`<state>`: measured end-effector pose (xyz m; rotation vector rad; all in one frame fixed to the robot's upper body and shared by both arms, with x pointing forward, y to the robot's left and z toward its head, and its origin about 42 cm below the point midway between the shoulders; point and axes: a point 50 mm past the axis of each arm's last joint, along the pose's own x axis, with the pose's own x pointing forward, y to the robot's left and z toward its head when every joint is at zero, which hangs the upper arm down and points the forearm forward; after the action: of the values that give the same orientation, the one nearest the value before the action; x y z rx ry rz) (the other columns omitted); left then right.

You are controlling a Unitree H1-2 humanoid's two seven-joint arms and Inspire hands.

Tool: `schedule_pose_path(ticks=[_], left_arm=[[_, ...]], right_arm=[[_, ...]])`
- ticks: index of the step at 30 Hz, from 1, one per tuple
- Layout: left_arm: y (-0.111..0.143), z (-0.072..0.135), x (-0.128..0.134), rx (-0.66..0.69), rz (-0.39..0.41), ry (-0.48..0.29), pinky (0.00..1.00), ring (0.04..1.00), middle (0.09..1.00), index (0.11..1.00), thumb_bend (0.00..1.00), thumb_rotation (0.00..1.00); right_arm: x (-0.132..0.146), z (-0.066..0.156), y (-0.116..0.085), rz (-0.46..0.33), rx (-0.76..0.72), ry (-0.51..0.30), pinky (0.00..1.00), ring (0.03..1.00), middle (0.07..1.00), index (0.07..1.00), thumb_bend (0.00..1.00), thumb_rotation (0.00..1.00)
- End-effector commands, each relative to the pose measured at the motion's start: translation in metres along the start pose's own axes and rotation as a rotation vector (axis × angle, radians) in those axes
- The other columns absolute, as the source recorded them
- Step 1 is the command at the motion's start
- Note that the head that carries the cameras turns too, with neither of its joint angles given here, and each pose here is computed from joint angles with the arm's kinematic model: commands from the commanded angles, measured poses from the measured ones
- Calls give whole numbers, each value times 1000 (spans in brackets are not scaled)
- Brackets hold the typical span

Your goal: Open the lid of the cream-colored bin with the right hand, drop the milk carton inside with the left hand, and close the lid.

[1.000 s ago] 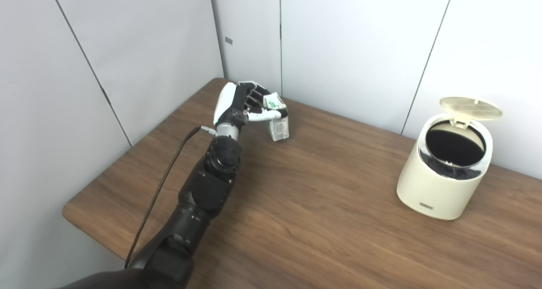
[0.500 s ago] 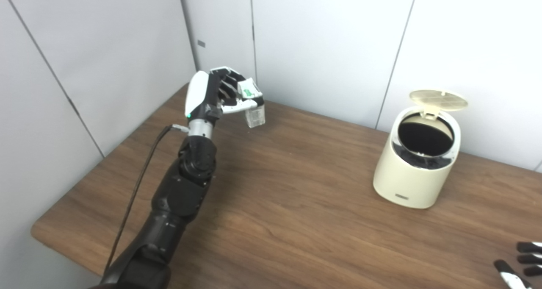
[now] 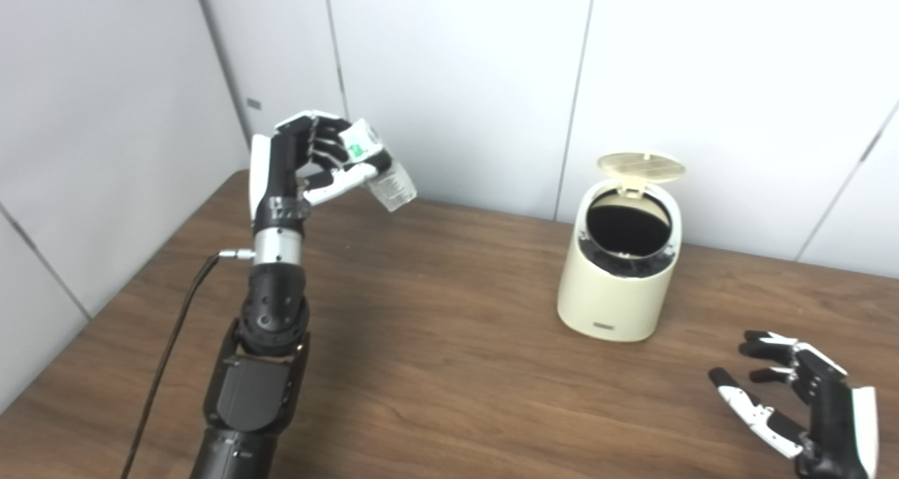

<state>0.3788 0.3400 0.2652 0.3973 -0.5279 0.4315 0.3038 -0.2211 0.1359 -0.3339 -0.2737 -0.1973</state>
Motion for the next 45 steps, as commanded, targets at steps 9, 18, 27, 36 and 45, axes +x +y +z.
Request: schedule_pose_path(ticks=[9,18,27,36,45], left_arm=[[-28,53,-11,-122,-74,-263,339,433,495,486,503,0],[-64,70,-34,-124,-211,-393,333,420,484,512,502,0],[-94,92,-49,-79,-305,-578,366,446,486,489,504,0],[-122,99,-59,-42,-355,-658,382,470,493,460,504,0],[-148,97,-50,-6,-392,-692,373,468,498,456,503,0]], right_arm=[[8,4,8,-16,17,-47,560,668,695,681,182,0],[6,-2,13,-3,-4,-46,570,671,699,691,218,0],[3,-4,16,-2,17,-37,572,672,696,698,231,0],[2,-2,20,-4,-5,-34,599,689,712,707,228,55],[1,-5,23,-5,-25,-29,572,675,699,701,238,120]])
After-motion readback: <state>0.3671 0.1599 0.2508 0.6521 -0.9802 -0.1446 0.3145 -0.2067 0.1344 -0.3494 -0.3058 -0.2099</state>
